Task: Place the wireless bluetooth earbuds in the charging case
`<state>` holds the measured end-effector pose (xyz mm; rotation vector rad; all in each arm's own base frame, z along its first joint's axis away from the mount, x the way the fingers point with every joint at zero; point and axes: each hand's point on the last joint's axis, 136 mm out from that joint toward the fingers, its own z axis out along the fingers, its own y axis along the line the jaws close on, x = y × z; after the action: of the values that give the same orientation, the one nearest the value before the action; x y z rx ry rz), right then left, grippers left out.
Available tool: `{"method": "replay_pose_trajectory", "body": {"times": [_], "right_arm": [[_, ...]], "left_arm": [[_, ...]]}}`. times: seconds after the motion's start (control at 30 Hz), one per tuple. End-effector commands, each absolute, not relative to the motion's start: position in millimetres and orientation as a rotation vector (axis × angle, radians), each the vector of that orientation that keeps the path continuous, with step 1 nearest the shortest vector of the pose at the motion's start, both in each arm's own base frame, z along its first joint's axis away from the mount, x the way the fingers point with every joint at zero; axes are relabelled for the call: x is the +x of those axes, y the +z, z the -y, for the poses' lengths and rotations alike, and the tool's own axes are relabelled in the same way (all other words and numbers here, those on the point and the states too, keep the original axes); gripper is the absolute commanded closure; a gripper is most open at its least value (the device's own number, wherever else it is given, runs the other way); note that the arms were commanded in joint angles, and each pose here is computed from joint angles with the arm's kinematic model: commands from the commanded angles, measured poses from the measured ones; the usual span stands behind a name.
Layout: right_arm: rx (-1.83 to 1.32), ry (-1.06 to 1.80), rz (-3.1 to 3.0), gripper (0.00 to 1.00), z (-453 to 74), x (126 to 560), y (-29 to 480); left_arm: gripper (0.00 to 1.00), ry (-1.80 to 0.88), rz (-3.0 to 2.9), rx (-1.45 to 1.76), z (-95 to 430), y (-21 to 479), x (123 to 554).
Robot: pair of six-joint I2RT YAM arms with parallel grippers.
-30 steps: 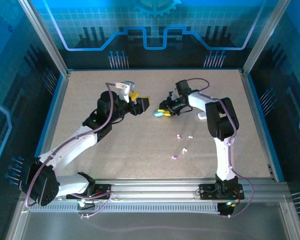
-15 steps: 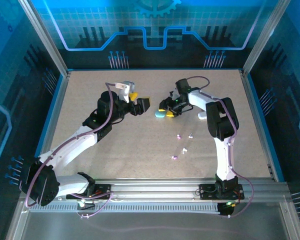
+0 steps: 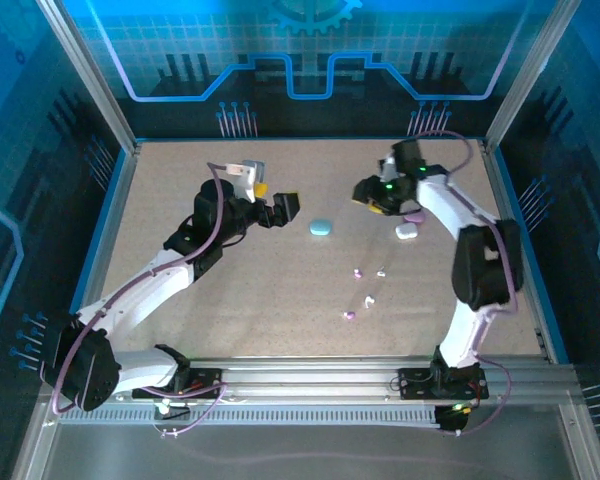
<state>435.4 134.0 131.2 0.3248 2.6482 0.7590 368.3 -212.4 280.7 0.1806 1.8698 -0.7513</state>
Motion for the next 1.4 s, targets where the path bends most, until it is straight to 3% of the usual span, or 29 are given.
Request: {"method": "replay_pose_trajectory", "body": {"times": [0.0,0.17,0.7,1.37], "right_arm": [[0.513,0.462,-2.608,0.45,-54.1,420.6,115.4],[0.629,0.479,-2.662,0.43,-4.4,402.4,96.2],[0.537,0.524,-2.804,0.35,3.2,423.7,51.1],[0.474,0.836,-2.832,0.35,-53.9,406.6,47.9]], "left_arm": [[0.01,-0.746,-1.818,0.115,202.5,290.3,374.4],[0.01,-0.792,-1.807,0.131,205.6,288.3,373.0],[0.01,-0.881,-1.801,0.2,220.6,291.0,367.4],[0.01,-0.864,-1.885,0.183,223.1,274.7,376.0]]}}
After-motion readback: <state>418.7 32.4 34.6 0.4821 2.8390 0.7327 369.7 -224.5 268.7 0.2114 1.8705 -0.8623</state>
